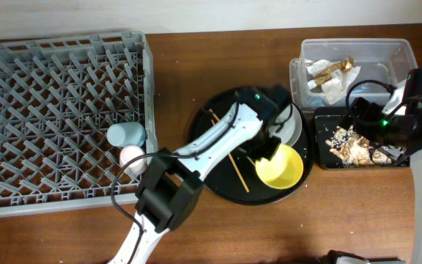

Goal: Sort waste into correct bins and load items into the dishwasher rack
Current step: 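Grasp the yellow bowl with the left gripper and lift it, then place the yellow bowl in the dish rack with the left gripper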

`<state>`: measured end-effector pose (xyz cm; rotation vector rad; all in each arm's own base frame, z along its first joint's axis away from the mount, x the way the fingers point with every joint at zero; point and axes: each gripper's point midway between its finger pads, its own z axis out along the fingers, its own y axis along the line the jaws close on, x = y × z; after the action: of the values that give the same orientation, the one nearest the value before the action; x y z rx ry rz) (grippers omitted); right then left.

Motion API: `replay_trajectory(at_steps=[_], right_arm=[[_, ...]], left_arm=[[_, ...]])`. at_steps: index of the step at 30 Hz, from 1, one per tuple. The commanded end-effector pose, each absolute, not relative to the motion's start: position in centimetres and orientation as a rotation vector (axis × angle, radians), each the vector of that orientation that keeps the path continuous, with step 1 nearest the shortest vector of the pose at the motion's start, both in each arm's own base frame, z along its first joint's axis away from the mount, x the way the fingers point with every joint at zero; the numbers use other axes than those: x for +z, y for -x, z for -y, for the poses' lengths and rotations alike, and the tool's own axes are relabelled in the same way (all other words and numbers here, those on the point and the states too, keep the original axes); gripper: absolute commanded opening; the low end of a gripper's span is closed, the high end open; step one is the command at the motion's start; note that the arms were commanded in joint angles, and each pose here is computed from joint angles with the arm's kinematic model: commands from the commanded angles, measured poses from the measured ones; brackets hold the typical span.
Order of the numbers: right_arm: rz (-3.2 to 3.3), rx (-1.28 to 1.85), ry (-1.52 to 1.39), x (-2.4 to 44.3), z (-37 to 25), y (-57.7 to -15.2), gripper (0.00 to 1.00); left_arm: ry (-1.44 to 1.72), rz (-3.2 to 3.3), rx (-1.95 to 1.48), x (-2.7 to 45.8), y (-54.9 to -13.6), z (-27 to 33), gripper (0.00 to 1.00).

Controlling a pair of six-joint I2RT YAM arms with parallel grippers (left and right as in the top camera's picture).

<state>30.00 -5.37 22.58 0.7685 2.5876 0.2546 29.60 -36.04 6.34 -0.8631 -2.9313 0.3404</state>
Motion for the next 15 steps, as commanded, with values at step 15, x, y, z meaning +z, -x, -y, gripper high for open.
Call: replay_trajectory(at_steps=[15], right_arm=[[-2.569,0.241,-0.787,22.9,5.8,-29.9,0.98]], left_arm=[[-0.407,3.298,-1.654,30.8,-44.1,-0.9,0.01]])
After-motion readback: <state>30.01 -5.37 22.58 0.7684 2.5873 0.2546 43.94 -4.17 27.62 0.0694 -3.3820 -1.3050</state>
